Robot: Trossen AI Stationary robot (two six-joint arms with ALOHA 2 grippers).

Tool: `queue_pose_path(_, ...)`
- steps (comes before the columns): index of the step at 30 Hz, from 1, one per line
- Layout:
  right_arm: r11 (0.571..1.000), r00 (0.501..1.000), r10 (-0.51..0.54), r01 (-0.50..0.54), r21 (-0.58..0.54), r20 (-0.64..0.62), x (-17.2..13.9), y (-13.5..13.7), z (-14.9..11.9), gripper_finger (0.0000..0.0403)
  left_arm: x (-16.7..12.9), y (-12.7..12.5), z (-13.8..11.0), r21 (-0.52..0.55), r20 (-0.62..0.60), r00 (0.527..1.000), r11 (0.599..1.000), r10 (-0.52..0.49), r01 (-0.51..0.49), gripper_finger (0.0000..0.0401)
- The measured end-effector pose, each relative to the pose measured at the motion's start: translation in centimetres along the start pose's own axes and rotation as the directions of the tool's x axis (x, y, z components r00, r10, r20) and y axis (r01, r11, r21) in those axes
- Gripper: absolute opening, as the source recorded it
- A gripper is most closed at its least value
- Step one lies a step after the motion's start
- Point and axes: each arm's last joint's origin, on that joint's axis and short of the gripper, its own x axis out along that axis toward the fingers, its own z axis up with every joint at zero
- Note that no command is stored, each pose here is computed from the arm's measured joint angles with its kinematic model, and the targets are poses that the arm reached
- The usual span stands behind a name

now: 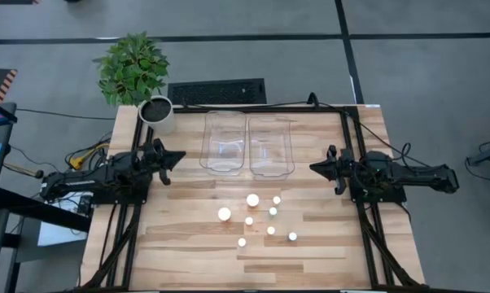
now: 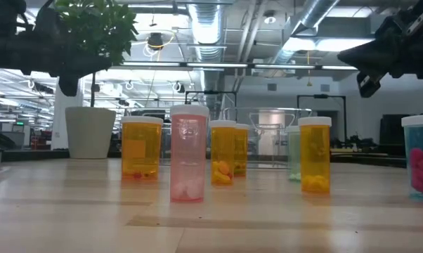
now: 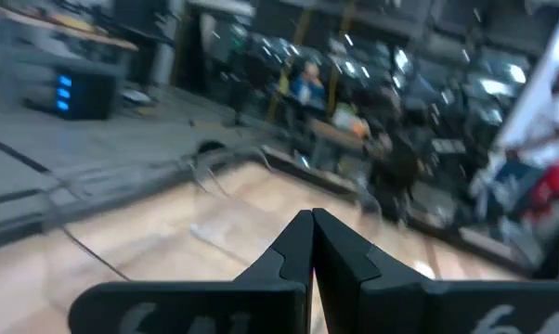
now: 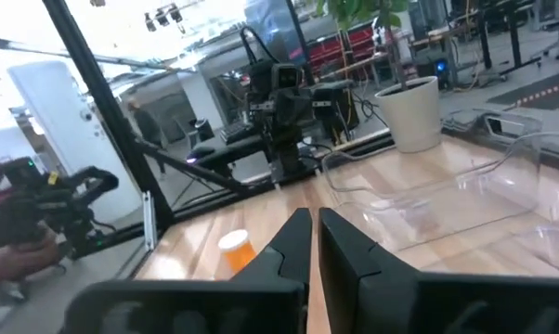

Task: Pick and place medicine bottles into bin by pill shape (circle, oval)
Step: Put the blue capsule bottle into the left transparent bin

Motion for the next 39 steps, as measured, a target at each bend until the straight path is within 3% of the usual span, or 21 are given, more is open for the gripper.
queue_pose_path(5, 0.999, 0.994, 0.035, -0.037, 0.015, 0.100, -0.2, 0.8, 2.2, 0.0046, -0.1, -0.3, 1.3, -0.076, 0.139, 0.990, 0.997, 0.004, 0.006, 0.0000)
queue_pose_path(8, 0.997, 0.983, 0.071, -0.066, -0.034, 0.171, -0.8, 2.0, 5.0, 0.0065, -0.4, -0.7, 2.6, -0.108, 0.267, 0.962, 0.990, -0.061, 0.092, 0.0000)
queue_pose_path(12, 0.990, 0.985, 0.090, -0.073, -0.118, 0.149, -1.0, 3.3, 7.7, 0.0107, -1.1, -1.2, 4.4, -0.156, 0.442, 0.885, 0.960, -0.144, 0.234, 0.0000)
queue_pose_path(16, 0.988, 0.995, 0.094, -0.088, -0.127, 0.038, 0.0, 4.4, 9.3, 0.0165, -1.4, -1.6, 5.1, -0.125, 0.458, 0.858, 0.939, -0.233, 0.322, 0.0015)
queue_pose_path(21, 0.993, 0.980, 0.090, -0.103, -0.065, -0.175, 2.0, 5.5, 9.6, 0.0232, -1.1, -2.0, 5.1, -0.141, 0.382, 0.885, 0.931, -0.264, 0.338, 0.0085)
queue_pose_path(26, 0.988, 0.903, 0.149, -0.121, 0.096, -0.403, 3.9, 7.0, 8.5, 0.0242, -0.7, -2.2, 5.0, -0.151, 0.344, 0.905, 0.936, -0.251, 0.318, 0.0177)
queue_pose_path(30, 0.975, 0.819, 0.187, -0.089, 0.202, -0.543, 5.2, 8.5, 6.7, 0.0227, -0.4, -2.1, 4.8, -0.185, 0.325, 0.919, 0.938, -0.224, 0.294, 0.0225)
queue_pose_path(39, 0.923, 0.601, 0.244, 0.095, 0.372, -0.761, 6.3, 12.0, 1.5, 0.0204, -0.4, -2.3, 4.6, -0.209, 0.289, 0.911, 0.910, -0.293, 0.359, 0.0240)
